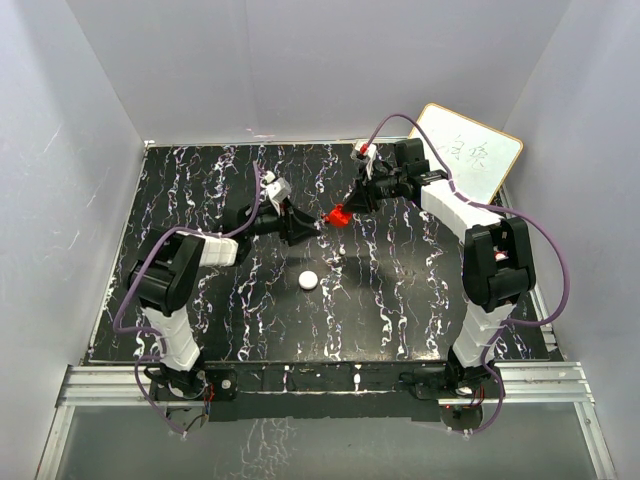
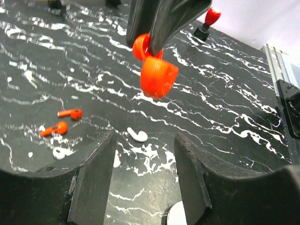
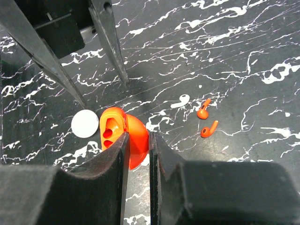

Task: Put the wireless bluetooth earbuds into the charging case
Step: Adjust the charging case.

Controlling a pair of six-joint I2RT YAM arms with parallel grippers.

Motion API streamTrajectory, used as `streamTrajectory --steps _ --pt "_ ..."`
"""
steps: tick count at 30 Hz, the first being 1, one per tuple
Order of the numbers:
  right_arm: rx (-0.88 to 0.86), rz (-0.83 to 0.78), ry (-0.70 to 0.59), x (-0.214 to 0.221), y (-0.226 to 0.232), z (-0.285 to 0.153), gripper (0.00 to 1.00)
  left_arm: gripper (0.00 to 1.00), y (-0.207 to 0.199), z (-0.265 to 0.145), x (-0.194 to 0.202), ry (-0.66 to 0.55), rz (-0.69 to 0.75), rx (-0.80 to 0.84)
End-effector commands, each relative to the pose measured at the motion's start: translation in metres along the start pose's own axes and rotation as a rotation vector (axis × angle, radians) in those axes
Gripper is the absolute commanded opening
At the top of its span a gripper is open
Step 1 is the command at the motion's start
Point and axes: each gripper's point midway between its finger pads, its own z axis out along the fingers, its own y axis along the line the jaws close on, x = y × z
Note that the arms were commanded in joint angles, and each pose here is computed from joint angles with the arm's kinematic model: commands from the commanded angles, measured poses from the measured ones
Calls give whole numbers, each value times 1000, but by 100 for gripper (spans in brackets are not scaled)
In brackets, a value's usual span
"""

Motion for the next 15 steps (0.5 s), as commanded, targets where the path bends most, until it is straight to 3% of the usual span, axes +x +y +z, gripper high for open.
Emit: streamTrajectory --steps 1,15 --pt "-20 -126 -52 -39 13 -11 6 50 -18 9 -34 -61 139 154" --pt "-40 -139 -28 -35 20 -9 6 49 -39 21 -32 -42 114 347"
